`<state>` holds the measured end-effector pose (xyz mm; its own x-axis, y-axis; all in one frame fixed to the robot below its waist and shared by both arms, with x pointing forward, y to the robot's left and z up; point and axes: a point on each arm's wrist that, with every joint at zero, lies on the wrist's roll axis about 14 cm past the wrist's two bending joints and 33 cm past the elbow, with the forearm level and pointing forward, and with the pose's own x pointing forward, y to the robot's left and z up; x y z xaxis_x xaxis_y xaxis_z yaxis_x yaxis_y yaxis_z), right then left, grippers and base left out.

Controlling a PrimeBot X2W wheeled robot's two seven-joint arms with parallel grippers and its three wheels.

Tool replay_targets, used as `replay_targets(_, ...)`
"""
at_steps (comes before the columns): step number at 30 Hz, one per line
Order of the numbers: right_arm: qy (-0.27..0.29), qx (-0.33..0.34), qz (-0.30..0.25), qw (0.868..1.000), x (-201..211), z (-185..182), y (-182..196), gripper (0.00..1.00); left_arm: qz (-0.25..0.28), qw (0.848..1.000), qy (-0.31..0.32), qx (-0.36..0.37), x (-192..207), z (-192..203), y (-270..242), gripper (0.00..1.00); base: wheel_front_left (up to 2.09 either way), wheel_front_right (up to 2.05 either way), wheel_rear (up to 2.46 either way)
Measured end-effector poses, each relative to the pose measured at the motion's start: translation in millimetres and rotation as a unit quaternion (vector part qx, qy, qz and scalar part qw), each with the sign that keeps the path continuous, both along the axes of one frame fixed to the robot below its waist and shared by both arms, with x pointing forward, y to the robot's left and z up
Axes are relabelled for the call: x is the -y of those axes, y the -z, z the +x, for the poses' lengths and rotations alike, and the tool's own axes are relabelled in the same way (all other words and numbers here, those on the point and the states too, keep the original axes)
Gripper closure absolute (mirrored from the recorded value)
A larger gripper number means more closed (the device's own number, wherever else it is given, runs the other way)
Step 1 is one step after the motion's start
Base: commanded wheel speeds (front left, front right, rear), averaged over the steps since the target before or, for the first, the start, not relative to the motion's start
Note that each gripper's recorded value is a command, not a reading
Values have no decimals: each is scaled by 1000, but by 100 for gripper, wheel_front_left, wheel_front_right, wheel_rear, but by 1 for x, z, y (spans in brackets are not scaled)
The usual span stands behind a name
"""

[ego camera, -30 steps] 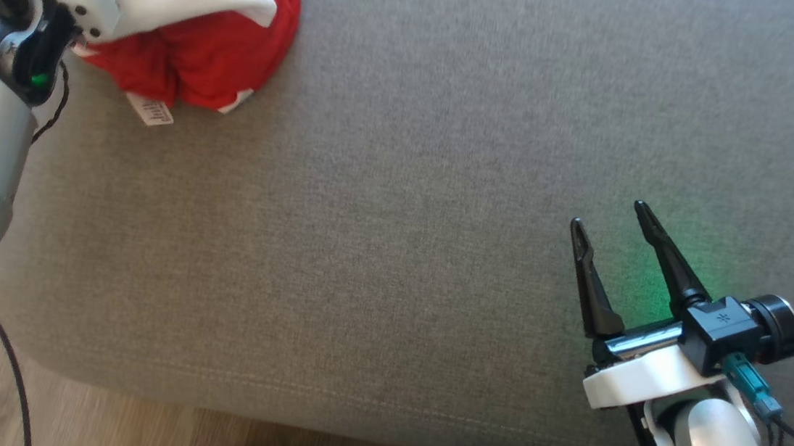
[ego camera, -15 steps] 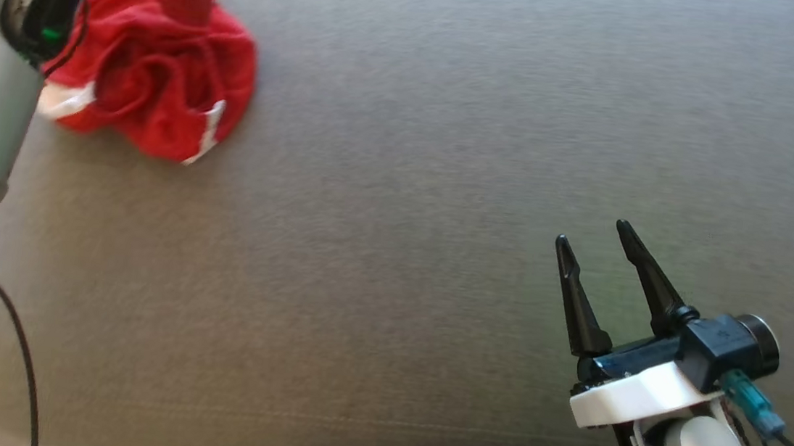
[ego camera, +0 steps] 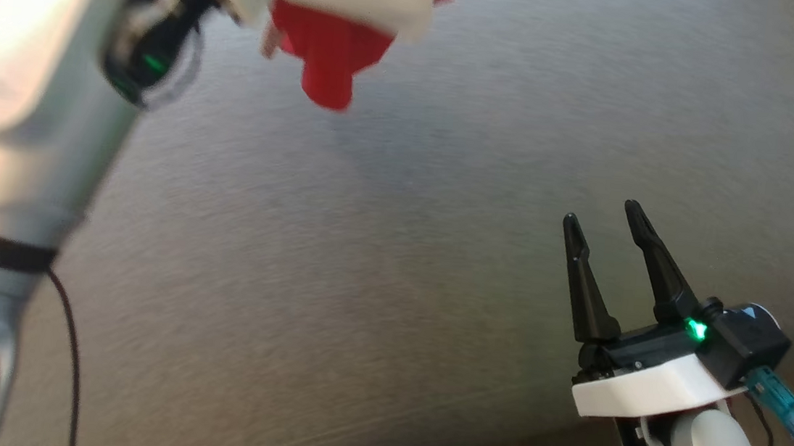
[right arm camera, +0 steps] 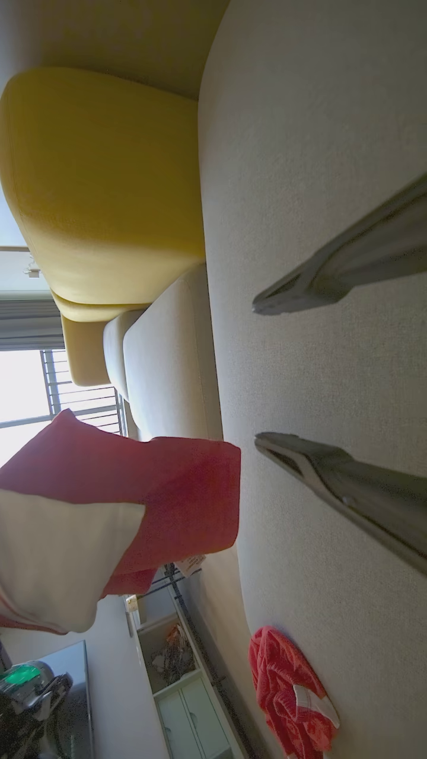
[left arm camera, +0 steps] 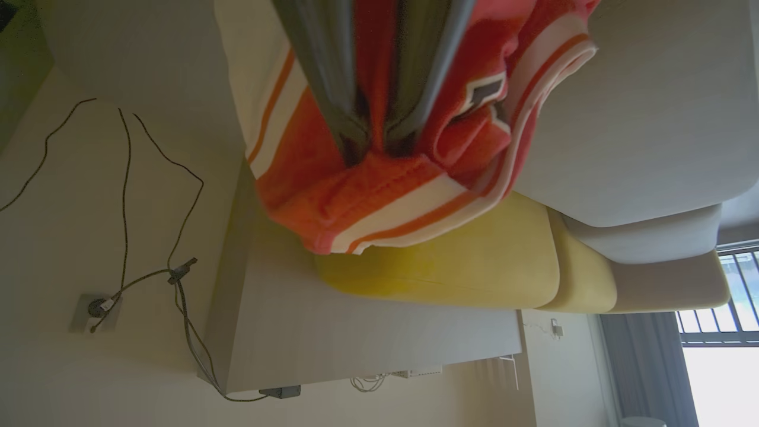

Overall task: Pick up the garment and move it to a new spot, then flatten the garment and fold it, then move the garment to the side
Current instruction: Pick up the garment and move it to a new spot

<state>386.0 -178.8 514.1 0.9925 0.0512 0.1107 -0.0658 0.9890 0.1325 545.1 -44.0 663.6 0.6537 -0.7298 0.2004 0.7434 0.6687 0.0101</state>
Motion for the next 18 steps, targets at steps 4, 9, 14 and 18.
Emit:
replay_targets(4, 31, 4, 1, 1000, 19, -12, -5, 0, 15, 998, 50, -42, 44, -13, 34, 100, 0, 0, 0)
replay_targets(9, 78, 9, -3, 997, 47, -27, -13, 0, 22, 985, 110, -134, 99, -32, 92, 100, 0, 0, 0)
replay_targets(14, 104, -5, -9, 995, 62, -31, -7, 0, 106, 965, 127, -205, 117, -46, 182, 100, 0, 0, 0)
replay_targets(18, 103, -19, -5, 995, 61, -29, 2, 0, 137, 957, 88, -241, 104, -47, 241, 0, 0, 0, 0)
